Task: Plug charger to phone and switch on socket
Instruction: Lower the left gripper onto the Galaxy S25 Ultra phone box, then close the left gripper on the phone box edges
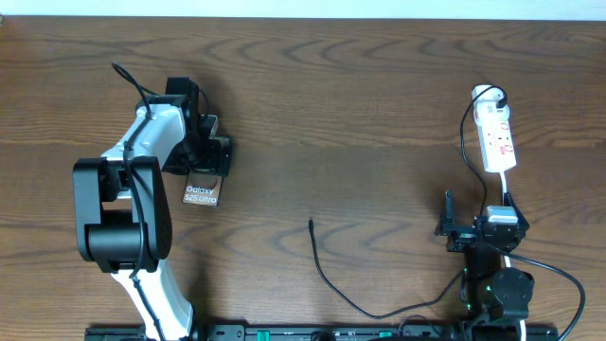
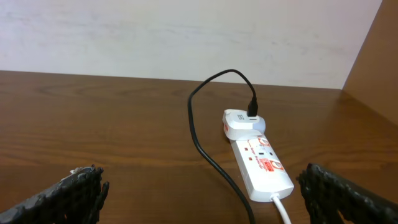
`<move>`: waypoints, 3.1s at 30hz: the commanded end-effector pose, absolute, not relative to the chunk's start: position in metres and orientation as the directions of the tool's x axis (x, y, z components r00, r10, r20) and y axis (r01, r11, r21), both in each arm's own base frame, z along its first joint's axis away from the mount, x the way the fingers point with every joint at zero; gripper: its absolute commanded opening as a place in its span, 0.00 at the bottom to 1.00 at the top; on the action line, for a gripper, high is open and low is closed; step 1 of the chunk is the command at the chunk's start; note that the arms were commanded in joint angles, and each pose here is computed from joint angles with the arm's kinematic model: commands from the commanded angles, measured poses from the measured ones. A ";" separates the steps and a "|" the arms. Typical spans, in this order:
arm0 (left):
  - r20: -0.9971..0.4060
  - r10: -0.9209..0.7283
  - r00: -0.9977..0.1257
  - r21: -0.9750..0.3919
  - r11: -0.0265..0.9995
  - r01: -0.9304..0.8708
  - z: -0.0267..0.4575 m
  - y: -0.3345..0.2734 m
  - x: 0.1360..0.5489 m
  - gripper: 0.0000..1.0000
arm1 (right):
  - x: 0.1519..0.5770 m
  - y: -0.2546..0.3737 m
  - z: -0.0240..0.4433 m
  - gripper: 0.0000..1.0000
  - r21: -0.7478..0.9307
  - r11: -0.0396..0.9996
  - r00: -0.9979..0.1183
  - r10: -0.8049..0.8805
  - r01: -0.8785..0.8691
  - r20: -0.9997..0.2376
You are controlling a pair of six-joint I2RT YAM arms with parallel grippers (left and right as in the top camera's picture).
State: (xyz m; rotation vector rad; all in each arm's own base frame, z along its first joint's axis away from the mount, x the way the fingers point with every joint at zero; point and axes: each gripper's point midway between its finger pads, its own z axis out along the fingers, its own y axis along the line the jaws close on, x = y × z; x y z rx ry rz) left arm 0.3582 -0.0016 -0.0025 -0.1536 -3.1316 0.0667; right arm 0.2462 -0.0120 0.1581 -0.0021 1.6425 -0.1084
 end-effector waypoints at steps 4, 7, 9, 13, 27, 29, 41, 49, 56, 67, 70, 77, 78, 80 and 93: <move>0.007 0.109 -0.994 -0.039 0.993 0.109 -0.007 -0.002 0.345 0.98 | 0.246 -0.012 0.158 0.99 -0.085 0.994 -0.075 -0.080 0.065 -0.994; -0.006 0.109 -0.994 -0.037 0.993 0.109 -0.008 -0.002 0.343 0.98 | 0.246 -0.012 0.158 0.99 -0.085 0.994 -0.075 -0.080 0.065 -0.994; -0.006 0.109 -0.994 -0.038 0.993 0.109 -0.009 -0.002 0.342 0.98 | 0.246 -0.012 0.158 0.99 -0.085 0.994 -0.075 -0.080 0.065 -0.994; -0.005 0.115 -0.993 -0.038 0.993 0.115 -0.011 -0.004 0.341 0.98 | 0.246 -0.012 0.158 0.99 -0.085 0.994 -0.075 -0.080 0.065 -0.994; -0.070 0.185 -0.980 -0.029 0.982 0.187 -0.010 -0.029 0.356 0.98 | 0.246 -0.012 0.158 0.99 -0.085 0.994 -0.075 -0.080 0.065 -0.994; -0.068 0.179 -0.982 -0.025 0.983 0.181 -0.010 -0.026 0.355 0.98 | 0.246 -0.012 0.158 0.99 -0.085 0.994 -0.075 -0.080 0.065 -0.994; -0.032 0.205 -0.978 -0.006 0.979 0.205 -0.012 -0.021 0.347 0.98 | 0.246 -0.012 0.158 0.99 -0.085 0.994 -0.075 -0.080 0.065 -0.994; -0.025 0.253 -0.967 -0.006 0.967 0.253 -0.012 -0.021 0.345 0.98 | 0.246 -0.012 0.158 0.99 -0.085 0.994 -0.075 -0.080 0.065 -0.994; -0.024 0.265 -0.964 -0.006 0.964 0.265 -0.012 -0.021 0.345 0.98 | 0.246 -0.012 0.158 0.99 -0.085 0.994 -0.075 -0.080 0.065 -0.994; -0.021 0.214 -0.977 -0.007 0.977 0.214 -0.012 -0.003 0.345 0.98 | 0.246 -0.012 0.158 0.99 -0.085 0.994 -0.075 -0.080 0.065 -0.994; -0.019 0.213 -0.977 -0.008 0.977 0.213 -0.012 -0.003 0.344 0.98 | 0.246 -0.012 0.158 0.99 -0.085 0.994 -0.075 -0.080 0.065 -0.994; -0.020 0.214 -0.977 -0.012 0.977 0.215 -0.012 -0.004 0.344 0.98 | 0.246 -0.012 0.158 0.99 -0.085 0.994 -0.075 -0.080 0.065 -0.994; -0.020 0.211 -0.977 -0.012 0.977 0.211 -0.012 -0.004 0.344 0.98 | 0.246 -0.012 0.158 0.99 -0.085 0.994 -0.075 -0.080 0.065 -0.994; -0.020 0.211 -0.977 -0.012 0.977 0.211 -0.012 -0.004 0.344 0.98 | 0.246 -0.012 0.158 0.99 -0.085 0.994 -0.075 -0.080 0.065 -0.994; -0.020 0.211 -0.977 -0.012 0.977 0.212 -0.012 -0.004 0.344 0.98 | 0.246 -0.012 0.158 0.99 -0.085 0.994 -0.075 -0.080 0.065 -0.994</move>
